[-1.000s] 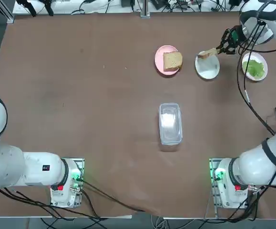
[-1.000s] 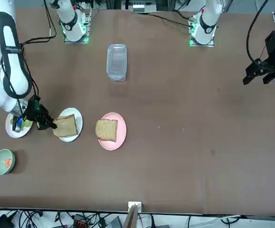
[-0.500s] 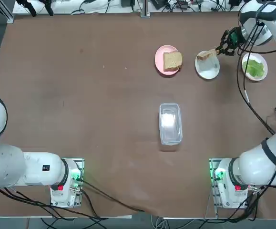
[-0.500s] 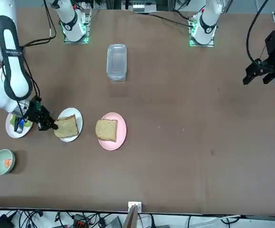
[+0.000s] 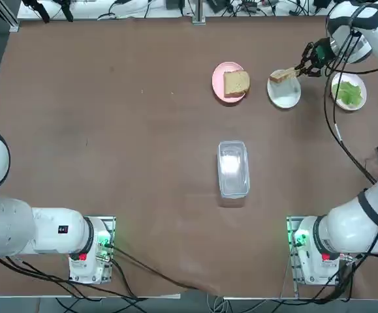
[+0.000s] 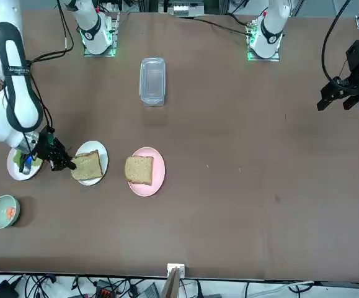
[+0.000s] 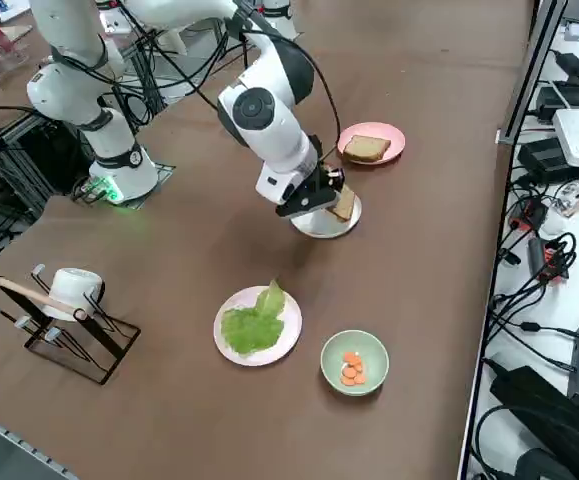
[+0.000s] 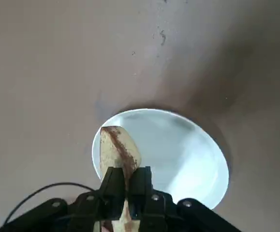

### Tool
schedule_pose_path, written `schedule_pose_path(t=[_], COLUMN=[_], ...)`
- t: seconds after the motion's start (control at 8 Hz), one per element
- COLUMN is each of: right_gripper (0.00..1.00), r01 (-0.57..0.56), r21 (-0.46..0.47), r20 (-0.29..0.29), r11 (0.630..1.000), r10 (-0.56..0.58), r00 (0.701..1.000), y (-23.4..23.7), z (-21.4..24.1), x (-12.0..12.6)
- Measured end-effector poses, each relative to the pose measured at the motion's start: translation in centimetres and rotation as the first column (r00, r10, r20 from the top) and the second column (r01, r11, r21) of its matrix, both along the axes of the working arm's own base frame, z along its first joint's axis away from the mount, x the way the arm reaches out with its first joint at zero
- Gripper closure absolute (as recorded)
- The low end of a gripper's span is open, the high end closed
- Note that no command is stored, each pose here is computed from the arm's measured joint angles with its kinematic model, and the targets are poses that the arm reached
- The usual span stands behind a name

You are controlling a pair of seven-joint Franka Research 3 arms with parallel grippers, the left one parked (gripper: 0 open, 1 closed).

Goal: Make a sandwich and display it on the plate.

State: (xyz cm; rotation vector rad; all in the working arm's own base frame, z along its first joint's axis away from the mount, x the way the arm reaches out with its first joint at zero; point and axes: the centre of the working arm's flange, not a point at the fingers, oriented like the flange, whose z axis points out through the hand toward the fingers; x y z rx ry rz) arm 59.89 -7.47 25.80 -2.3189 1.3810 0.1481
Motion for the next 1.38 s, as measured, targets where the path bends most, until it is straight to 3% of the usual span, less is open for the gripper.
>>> schedule_pose_path(t=[0.12,0.25,0.75,0.88,1.12,1.38], right_gripper=[0.89,0.79,0.05,0.00,0.00,0.00], r01=[-0.027,-0.044,-0.063,-0.061,-0.055,-0.129], r21=[-0.004,-0.003,-0.007,-0.007,0.007,-0.044], r20=[0.008,0.012,0.030,0.039,0.058,0.053], r11=[1.000,0.999,0.998,0.998,0.998,0.991], r10=[0.027,0.044,0.064,0.061,0.055,0.131], r00=[1.000,0.999,0.998,0.997,0.997,0.990], y=[-0.1,-0.2,-0.4,-0.7,-2.5,-6.3], z=[-0.3,-0.5,0.0,0.7,3.0,6.6], x=[-0.1,-0.1,-0.1,0.0,0.0,0.3])
